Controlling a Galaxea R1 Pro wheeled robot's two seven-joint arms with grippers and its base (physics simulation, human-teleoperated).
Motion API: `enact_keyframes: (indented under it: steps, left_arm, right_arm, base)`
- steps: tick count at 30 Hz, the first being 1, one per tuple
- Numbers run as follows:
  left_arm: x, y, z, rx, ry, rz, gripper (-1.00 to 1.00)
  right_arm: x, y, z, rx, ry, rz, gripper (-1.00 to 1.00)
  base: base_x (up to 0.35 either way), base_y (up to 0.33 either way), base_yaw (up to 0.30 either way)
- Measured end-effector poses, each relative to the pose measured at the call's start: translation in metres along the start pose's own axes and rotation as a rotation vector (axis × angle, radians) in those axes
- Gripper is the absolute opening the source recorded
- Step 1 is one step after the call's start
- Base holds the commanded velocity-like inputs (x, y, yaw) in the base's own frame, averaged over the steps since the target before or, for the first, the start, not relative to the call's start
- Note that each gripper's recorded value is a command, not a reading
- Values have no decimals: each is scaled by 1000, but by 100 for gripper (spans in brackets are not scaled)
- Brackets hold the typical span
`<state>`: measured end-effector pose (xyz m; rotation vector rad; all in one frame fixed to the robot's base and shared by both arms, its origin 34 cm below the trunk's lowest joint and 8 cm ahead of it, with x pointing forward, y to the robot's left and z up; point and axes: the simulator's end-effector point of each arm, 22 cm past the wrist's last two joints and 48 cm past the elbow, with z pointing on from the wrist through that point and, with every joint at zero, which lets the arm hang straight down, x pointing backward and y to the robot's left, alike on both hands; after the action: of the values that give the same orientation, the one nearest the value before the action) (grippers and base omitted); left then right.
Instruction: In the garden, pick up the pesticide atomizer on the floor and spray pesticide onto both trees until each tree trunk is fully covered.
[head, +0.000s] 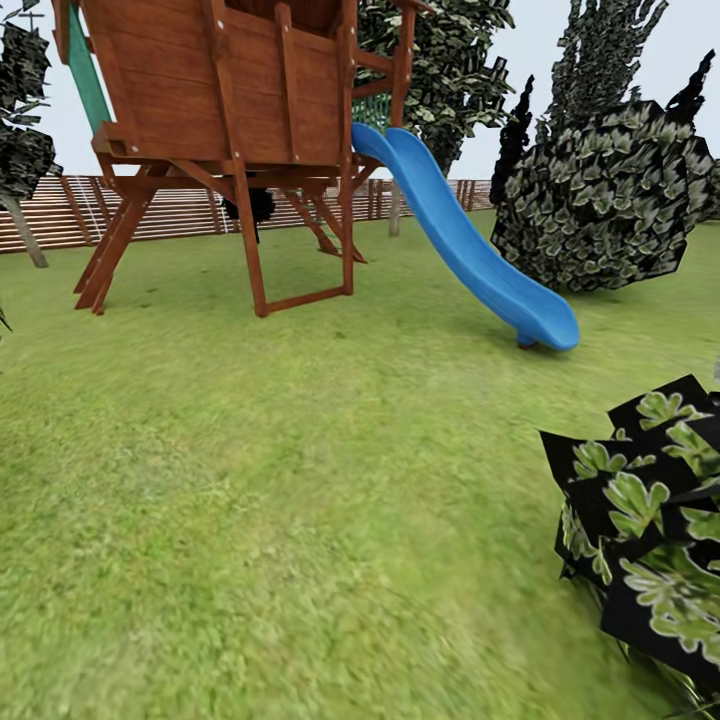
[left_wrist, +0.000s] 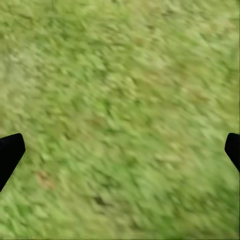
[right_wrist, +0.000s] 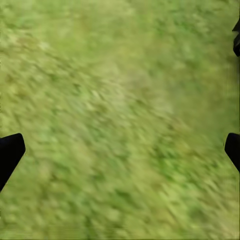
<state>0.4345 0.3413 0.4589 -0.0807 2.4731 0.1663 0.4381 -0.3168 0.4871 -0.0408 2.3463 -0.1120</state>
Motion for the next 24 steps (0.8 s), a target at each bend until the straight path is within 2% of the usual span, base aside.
enact_keyframes:
  steps: [9, 24]
  left_arm:
    - [0, 0, 0, 0, 0, 0, 100]
    - [0, 0, 0, 0, 0, 0, 100]
  right_arm:
    - [0, 0, 0, 0, 0, 0, 100]
    - [0, 0, 0, 0, 1, -1, 100]
  base:
    - [340, 108, 0]
    - [339, 8, 0]
